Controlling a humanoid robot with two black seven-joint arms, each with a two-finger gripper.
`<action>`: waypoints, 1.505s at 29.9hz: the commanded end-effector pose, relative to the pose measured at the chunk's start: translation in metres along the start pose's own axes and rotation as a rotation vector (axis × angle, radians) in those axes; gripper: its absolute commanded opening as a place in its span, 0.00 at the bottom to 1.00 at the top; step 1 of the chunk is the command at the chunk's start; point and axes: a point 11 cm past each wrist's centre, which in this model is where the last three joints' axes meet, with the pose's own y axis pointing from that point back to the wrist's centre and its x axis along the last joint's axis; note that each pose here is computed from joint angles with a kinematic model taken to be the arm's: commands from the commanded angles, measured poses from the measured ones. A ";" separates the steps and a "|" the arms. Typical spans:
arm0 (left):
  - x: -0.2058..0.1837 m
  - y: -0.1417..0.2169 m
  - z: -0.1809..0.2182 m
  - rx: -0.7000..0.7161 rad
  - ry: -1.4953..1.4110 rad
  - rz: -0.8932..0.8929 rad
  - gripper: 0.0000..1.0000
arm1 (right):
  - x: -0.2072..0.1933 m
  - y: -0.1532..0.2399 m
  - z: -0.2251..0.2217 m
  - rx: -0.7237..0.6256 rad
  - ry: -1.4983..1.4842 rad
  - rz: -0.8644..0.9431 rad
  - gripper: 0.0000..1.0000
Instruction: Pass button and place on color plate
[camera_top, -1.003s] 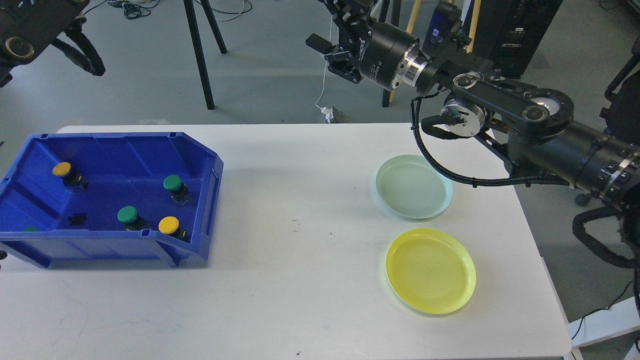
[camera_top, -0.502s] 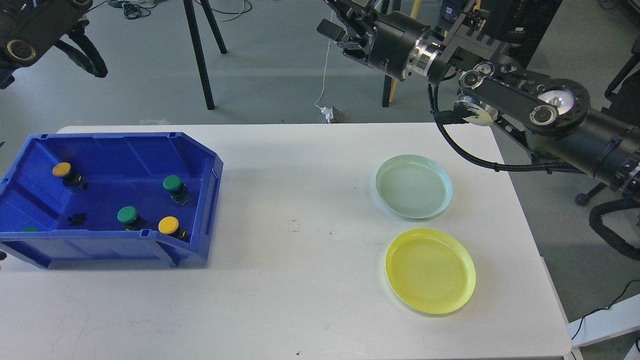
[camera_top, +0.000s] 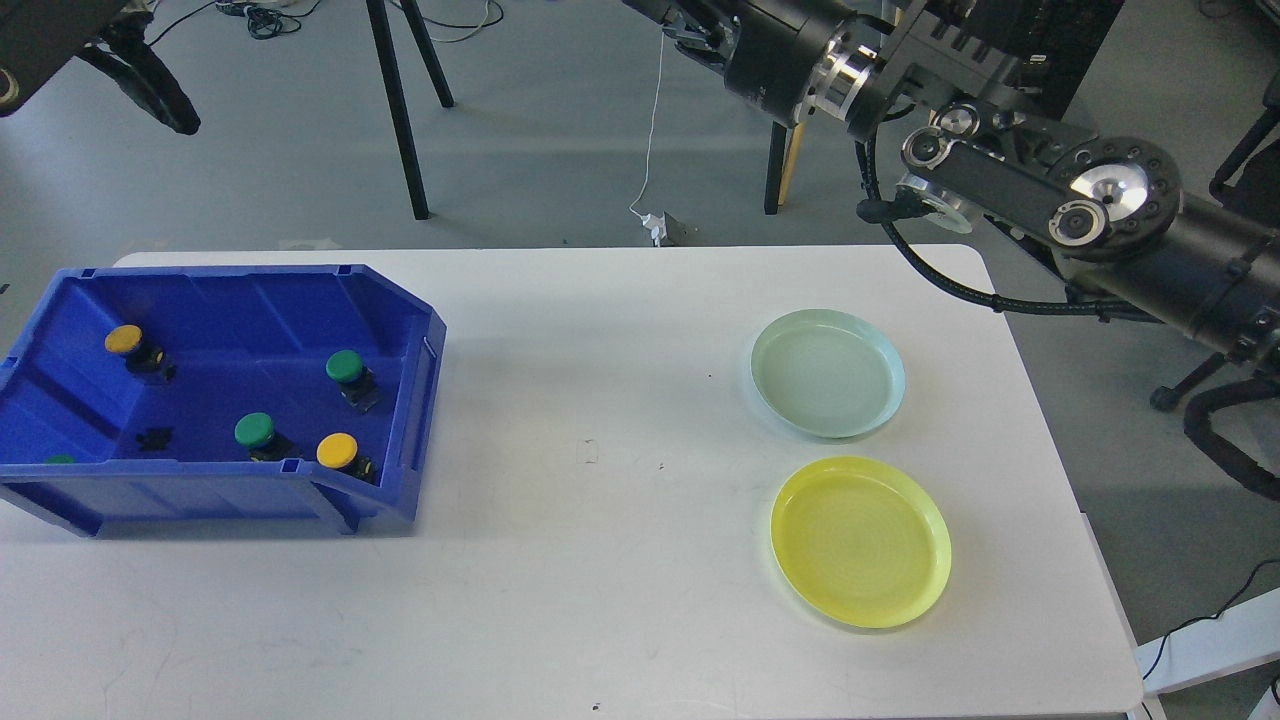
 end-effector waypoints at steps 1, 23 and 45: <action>0.000 0.000 0.001 -0.013 0.022 0.008 0.23 | 0.001 0.002 -0.001 0.014 0.072 0.009 0.96; -0.015 -0.003 0.027 -0.092 0.006 -0.057 0.22 | -0.006 0.004 -0.009 0.049 0.196 0.041 0.95; -0.018 -0.003 0.036 -0.152 0.098 -0.038 0.21 | 0.005 0.006 -0.027 0.108 0.172 0.132 0.92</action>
